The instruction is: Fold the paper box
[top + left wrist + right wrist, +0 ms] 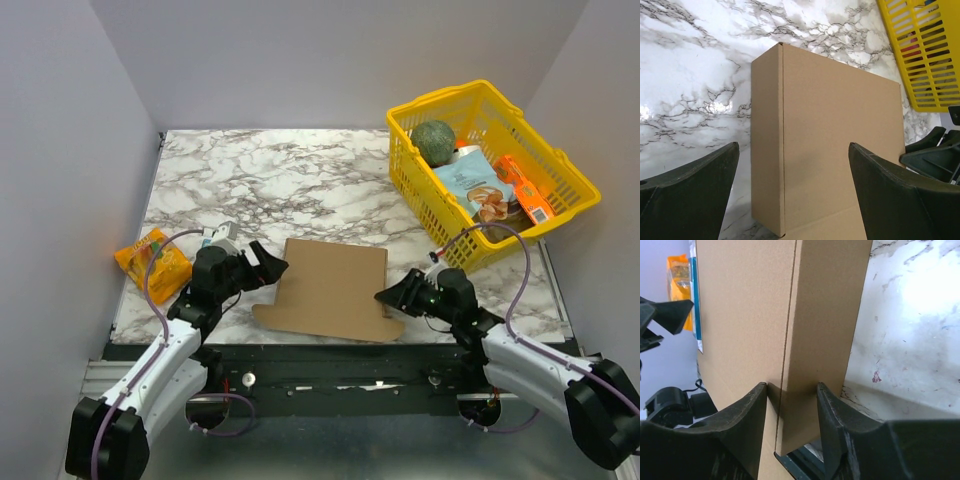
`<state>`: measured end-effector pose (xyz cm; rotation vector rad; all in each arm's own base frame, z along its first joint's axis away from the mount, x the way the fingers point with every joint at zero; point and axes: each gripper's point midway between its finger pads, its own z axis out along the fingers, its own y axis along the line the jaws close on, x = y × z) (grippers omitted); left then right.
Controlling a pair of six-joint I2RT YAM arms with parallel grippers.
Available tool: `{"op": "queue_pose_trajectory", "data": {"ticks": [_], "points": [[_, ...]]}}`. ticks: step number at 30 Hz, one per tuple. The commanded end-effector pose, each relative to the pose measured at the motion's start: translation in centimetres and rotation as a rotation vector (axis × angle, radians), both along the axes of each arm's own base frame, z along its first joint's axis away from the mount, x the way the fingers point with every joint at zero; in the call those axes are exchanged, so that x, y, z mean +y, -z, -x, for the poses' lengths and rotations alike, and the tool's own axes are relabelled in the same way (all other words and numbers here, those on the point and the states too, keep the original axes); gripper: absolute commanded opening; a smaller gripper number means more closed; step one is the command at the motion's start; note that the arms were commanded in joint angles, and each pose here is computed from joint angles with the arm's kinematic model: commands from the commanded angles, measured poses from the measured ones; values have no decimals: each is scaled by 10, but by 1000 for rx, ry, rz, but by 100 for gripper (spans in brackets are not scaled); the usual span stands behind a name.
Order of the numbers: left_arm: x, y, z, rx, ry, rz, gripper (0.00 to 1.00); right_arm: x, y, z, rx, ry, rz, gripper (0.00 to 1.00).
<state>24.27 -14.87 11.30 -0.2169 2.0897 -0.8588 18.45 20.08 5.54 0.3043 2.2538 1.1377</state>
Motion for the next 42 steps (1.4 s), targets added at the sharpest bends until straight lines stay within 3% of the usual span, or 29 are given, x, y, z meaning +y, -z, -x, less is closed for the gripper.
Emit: {"op": "queue_pose_trajectory", "data": {"ticks": [1,14,25,32,39,42], "points": [[0,3,5,13,-4,45,99,-25,54,30,209,84,79,8],[1,16,11,49,-2,58,99,-56,76,37,244,256,97,0],[-10,14,14,44,63,102,99,-63,74,33,232,274,143,0],[-15,34,21,120,104,101,99,-62,73,33,223,269,142,0],[-31,27,25,114,171,206,98,-62,65,27,188,265,155,1],[-42,13,27,89,220,291,88,-63,61,25,157,238,187,1]]}}
